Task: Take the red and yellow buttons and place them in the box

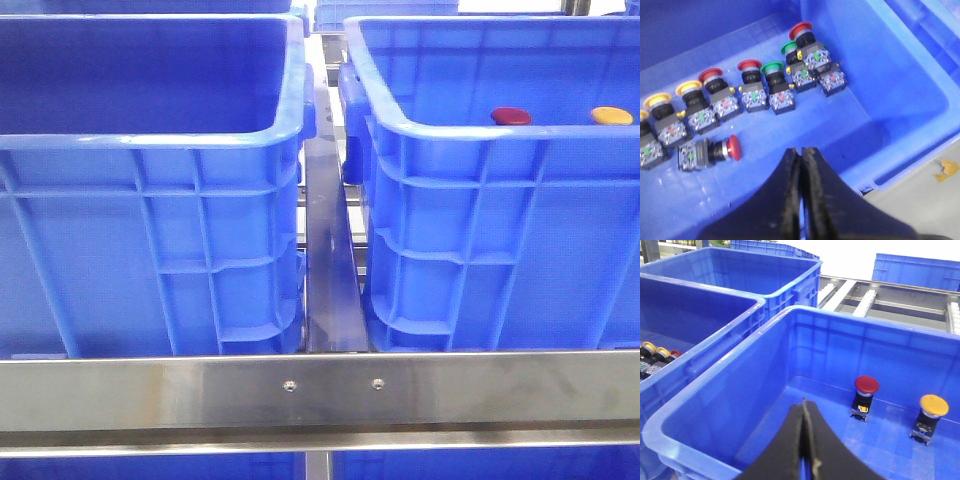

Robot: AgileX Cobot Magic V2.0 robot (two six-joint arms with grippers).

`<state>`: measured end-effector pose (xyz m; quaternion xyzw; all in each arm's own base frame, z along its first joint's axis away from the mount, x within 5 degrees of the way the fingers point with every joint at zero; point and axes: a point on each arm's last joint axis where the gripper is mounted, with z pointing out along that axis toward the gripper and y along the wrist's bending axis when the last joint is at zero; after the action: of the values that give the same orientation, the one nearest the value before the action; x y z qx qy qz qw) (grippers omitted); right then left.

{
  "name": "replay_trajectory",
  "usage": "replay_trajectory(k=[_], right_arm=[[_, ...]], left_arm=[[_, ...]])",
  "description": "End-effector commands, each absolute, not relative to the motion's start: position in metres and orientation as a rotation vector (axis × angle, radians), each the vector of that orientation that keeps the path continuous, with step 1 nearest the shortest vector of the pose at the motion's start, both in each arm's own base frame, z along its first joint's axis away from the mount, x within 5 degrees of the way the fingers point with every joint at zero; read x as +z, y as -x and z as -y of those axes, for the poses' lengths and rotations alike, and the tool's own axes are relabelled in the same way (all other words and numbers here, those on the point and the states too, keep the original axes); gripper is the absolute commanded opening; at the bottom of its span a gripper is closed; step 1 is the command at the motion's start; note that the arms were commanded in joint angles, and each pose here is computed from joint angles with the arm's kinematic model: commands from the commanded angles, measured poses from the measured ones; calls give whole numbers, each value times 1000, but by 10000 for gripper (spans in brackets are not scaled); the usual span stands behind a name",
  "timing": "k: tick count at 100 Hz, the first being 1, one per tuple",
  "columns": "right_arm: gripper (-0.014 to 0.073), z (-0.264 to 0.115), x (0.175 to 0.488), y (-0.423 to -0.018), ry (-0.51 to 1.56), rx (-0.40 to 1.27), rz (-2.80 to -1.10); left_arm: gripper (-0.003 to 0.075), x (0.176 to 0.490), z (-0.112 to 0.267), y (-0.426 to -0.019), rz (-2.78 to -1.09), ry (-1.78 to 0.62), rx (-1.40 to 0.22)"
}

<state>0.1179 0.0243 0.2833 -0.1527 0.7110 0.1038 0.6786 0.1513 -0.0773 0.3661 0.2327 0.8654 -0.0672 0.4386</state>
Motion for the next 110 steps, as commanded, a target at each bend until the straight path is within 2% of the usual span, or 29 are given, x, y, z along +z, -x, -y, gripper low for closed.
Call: replay_trajectory(k=[1, 38, 79, 88, 110], right_arm=[[-69, -26, 295, -117, 334, 263, -1544], [-69, -26, 295, -117, 334, 263, -1544], [-69, -26, 295, -117, 334, 263, -1544], [-69, -26, 295, -117, 334, 263, -1544], [-69, -26, 295, -117, 334, 263, -1544]], left_arm=[[-20, 377, 72, -139, -2020, -544, -213], [-20, 366, 46, -98, -2140, -529, -179], [-20, 374, 34, -84, -2054, -510, -147], [-20, 373, 36, -88, -1989, -504, -147], [-20, 362, 39, -98, -1665, -464, -145]])
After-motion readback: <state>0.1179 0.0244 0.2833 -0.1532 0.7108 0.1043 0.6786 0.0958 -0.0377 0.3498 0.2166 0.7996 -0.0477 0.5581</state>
